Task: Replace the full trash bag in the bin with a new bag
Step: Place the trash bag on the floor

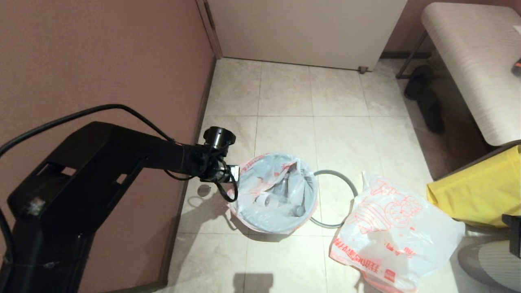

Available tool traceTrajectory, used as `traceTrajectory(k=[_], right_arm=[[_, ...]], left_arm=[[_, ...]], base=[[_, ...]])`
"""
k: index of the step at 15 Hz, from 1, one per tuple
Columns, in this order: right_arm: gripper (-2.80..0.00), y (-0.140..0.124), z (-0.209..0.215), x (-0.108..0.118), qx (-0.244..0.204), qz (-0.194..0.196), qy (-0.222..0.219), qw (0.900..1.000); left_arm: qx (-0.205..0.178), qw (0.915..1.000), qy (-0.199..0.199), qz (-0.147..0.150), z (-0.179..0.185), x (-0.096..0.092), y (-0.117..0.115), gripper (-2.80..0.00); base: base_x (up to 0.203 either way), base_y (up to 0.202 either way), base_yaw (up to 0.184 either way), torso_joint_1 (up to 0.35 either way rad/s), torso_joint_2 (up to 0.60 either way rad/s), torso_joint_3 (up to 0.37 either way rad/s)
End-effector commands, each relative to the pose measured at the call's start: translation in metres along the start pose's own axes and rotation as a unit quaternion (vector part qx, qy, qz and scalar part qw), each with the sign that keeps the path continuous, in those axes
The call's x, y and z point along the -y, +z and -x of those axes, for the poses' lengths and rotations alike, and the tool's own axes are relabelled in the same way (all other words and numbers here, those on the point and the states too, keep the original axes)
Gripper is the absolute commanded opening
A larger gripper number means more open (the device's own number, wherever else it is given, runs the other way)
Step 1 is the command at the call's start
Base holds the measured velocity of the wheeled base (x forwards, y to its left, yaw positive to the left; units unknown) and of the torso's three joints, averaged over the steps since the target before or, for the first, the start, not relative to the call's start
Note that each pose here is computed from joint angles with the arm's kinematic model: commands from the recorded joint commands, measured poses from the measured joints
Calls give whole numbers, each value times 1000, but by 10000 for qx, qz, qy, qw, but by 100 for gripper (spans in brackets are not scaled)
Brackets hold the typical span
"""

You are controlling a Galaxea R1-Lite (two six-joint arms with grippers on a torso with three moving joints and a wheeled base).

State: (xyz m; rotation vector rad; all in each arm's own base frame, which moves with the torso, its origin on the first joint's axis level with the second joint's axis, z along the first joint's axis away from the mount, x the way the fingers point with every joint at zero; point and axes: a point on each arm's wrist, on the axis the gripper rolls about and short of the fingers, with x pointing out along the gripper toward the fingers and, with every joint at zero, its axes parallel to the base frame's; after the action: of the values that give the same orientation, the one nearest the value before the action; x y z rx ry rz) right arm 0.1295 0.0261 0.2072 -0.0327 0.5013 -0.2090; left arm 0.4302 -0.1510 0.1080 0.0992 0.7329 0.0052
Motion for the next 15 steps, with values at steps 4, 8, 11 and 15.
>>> traceTrajectory(k=[4,8,11,15], right_arm=[[-280,-5,-1,-2,-92,-18,39,9999],[-280,-5,0,-2,-71,-28,37,10000],[-280,-6,0,-4,-69,-3,103,9999],[-280,-7,0,-4,-85,-31,114,9999]], left_arm=[[221,9997,61,79,39,-10,8,0],[161,9998,124,14,43,-9,3,0],[-26,9997,219,-58,15,-3,-9,0],[-33,9994,339,-26,-8,-5,-13,0]], base=[[0,0,0,0,0,0],[0,0,0,0,0,0],[0,0,0,0,0,0],[0,0,0,0,0,0]])
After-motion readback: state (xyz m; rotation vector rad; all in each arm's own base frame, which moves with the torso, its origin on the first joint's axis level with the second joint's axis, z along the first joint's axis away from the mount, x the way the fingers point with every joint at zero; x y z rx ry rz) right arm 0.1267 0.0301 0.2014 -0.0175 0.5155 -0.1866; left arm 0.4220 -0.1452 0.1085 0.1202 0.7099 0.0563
